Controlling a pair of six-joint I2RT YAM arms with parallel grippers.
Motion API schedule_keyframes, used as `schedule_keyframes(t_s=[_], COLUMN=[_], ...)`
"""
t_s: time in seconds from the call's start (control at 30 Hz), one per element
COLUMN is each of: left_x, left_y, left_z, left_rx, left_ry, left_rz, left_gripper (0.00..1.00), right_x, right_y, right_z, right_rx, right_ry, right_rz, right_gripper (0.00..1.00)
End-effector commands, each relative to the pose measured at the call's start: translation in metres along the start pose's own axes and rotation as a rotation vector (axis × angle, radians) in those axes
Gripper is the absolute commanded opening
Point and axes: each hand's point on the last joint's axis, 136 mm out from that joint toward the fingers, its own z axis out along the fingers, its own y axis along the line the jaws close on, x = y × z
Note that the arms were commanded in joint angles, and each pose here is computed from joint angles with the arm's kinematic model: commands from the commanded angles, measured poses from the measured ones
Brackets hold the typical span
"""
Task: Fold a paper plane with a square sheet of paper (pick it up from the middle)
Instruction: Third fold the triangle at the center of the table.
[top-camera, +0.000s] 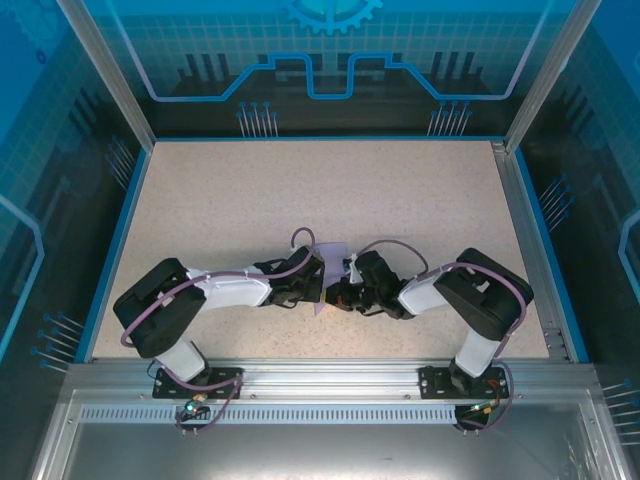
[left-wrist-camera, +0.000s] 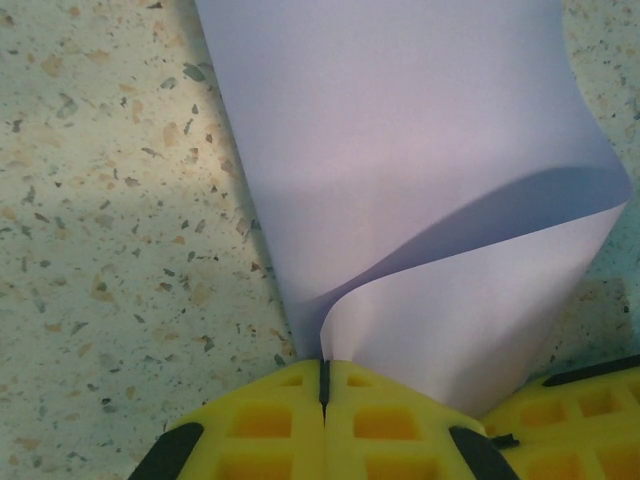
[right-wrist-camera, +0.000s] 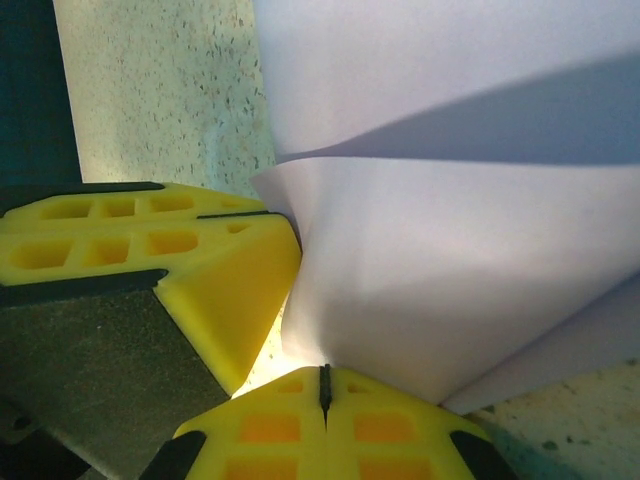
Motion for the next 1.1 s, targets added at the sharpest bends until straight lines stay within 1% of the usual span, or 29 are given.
schedule_keyframes(t_s=[0.0, 0.17, 0.3, 0.53, 0.63, 0.8, 0.9, 0.97, 1.07], left_x=[0.022, 0.02, 0.021, 0.021, 0.022, 0.023, 0.024, 0.024, 0.022], left_y=[0.014, 0.012, 0.012, 0.012, 0.014, 0.016, 0.016, 0.017, 0.016], left_z=[0.009, 0.009, 0.009, 0.009, 0.009, 0.008, 0.009, 0.009, 0.008], left_rx=[-0.043, -0.041, -0.04, -0.042, -0.047, -0.051, -0.053, -0.056, -0.055], left_ry=[0.088, 0.086, 0.094, 0.091, 0.093, 0.093, 0.097, 0.093, 0.092], left_rz=[0.024, 0.026, 0.025, 0.025, 0.025, 0.026, 0.03, 0.032, 0.033], left_gripper=[0.0, 0.0, 0.0, 0.0, 0.0, 0.0, 0.0, 0.0, 0.0], right_x=[-0.009, -0.031, -0.042, -0.039, -0.036, -0.031, -0.029, -0.03, -0.036], right_y=[0.004, 0.018, 0.019, 0.006, -0.013, -0.041, -0.05, -0.049, -0.032], right_z=[-0.013, -0.03, -0.028, -0.017, -0.016, -0.015, -0.016, -0.018, -0.022], right_rx=[0.024, -0.012, -0.023, 0.004, 0.063, 0.121, 0.145, 0.152, 0.121], right_ry=[-0.04, -0.08, -0.074, -0.037, -0.04, -0.032, -0.027, -0.026, -0.024], right_rz=[-0.021, -0.042, -0.039, -0.01, 0.007, 0.038, 0.056, 0.05, 0.019], right_gripper=[0.0, 0.0, 0.0, 0.0, 0.0, 0.0, 0.0, 0.0, 0.0])
